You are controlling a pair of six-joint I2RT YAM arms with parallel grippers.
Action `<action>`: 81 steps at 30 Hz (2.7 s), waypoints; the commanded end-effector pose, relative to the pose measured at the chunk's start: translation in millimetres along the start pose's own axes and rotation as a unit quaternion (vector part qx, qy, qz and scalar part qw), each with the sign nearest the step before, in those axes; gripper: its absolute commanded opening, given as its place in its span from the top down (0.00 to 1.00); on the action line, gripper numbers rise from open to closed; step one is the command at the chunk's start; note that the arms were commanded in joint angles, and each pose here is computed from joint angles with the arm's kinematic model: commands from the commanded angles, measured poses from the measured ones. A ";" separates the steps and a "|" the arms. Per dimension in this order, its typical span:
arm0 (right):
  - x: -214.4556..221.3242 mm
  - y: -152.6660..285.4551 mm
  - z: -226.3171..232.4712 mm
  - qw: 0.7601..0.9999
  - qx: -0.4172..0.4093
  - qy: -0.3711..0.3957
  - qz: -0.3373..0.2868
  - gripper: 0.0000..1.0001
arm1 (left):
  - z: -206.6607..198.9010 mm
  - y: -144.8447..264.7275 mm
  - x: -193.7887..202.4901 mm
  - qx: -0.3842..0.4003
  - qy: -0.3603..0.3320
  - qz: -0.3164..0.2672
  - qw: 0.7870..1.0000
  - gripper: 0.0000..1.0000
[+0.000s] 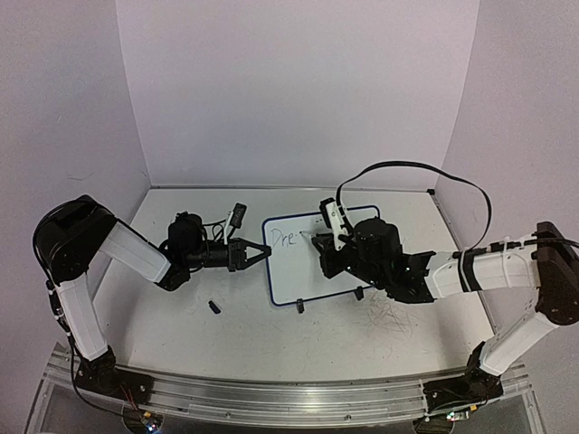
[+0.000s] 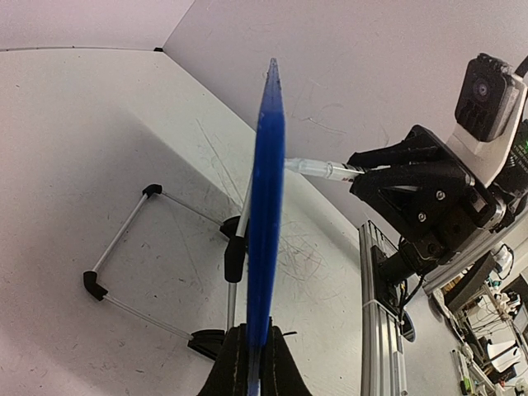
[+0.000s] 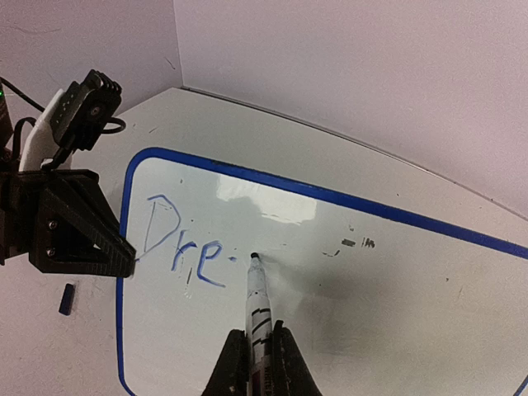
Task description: Write a sentence on the whiteboard
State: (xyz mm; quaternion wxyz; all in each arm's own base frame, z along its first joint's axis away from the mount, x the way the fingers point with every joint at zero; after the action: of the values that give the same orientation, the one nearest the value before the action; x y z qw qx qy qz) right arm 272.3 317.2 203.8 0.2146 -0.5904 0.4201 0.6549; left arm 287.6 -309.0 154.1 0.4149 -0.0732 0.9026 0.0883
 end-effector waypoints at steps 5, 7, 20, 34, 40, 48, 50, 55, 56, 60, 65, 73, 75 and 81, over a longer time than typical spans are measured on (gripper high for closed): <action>9.2 -3.2 2.5 1.000 -0.007 -0.004 0.019 1.00 | -22.2 2.5 -17.6 0.037 -0.025 -0.019 0.999 1.00; 11.8 -2.3 3.2 1.000 -0.009 -0.004 0.023 1.00 | -22.2 2.5 -17.7 0.037 -0.025 -0.019 0.999 1.00; 26.1 1.6 3.6 0.999 -0.013 -0.001 0.045 1.00 | -21.2 2.4 -17.2 0.035 -0.024 -0.019 0.999 1.00; 12.4 7.5 -9.5 0.999 0.026 -0.003 0.023 1.00 | -21.1 2.6 -16.2 0.035 -0.023 -0.018 0.999 1.00; -1.0 4.6 -9.2 1.000 0.028 -0.008 0.003 1.00 | -22.6 3.5 -16.9 0.036 -0.024 -0.019 0.999 1.00; -10.1 -1.7 -8.8 0.999 0.033 -0.008 -0.010 1.00 | -22.2 3.7 -16.1 0.035 -0.024 -0.018 0.999 1.00; -12.8 -2.2 -9.6 0.999 0.034 -0.009 -0.013 1.00 | -22.3 3.7 -16.2 0.035 -0.025 -0.019 0.999 1.00; -12.8 -3.9 -9.2 0.999 0.034 -0.008 -0.014 1.00 | -22.2 3.8 -15.9 0.035 -0.024 -0.018 0.999 1.00; -12.7 -3.9 -9.0 0.999 0.033 -0.009 -0.013 1.00 | -22.1 3.8 -15.9 0.035 -0.024 -0.018 0.999 1.00; -13.8 -4.3 -8.2 0.999 0.031 -0.008 -0.014 1.00 | -21.9 3.6 -15.4 0.034 -0.025 -0.018 0.999 1.00; -4.3 -2.3 -7.0 1.000 0.022 -0.007 -0.001 1.00 | -23.1 4.3 -16.9 0.035 -0.026 -0.020 0.999 1.00; 20.9 4.7 -4.3 0.999 0.010 -0.006 0.031 1.00 | -22.0 4.0 -16.0 0.034 -0.026 -0.019 0.999 1.00; 24.3 5.3 -3.8 0.999 0.009 -0.006 0.036 1.00 | -22.0 3.9 -16.0 0.034 -0.025 -0.019 0.999 1.00; 26.2 9.2 -8.1 0.999 0.022 -0.007 0.037 1.00 | -22.0 4.4 -15.7 0.033 -0.026 -0.019 0.999 1.00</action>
State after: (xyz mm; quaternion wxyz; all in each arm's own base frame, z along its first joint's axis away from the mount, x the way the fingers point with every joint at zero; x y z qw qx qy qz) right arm 266.1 311.4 188.4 0.2040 -0.5774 0.4329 0.6615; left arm 288.1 -308.8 153.2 0.4090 -0.0754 0.9049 0.0907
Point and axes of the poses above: each gripper's point midway between its finger pads, its own y axis back along the fingers, its own z axis along the line the jaws close on, x = y × z, the point moved 5 cm from there along y, back along the fingers, and after that the axes turned 3 degrees about y, right-handed, at the moved point
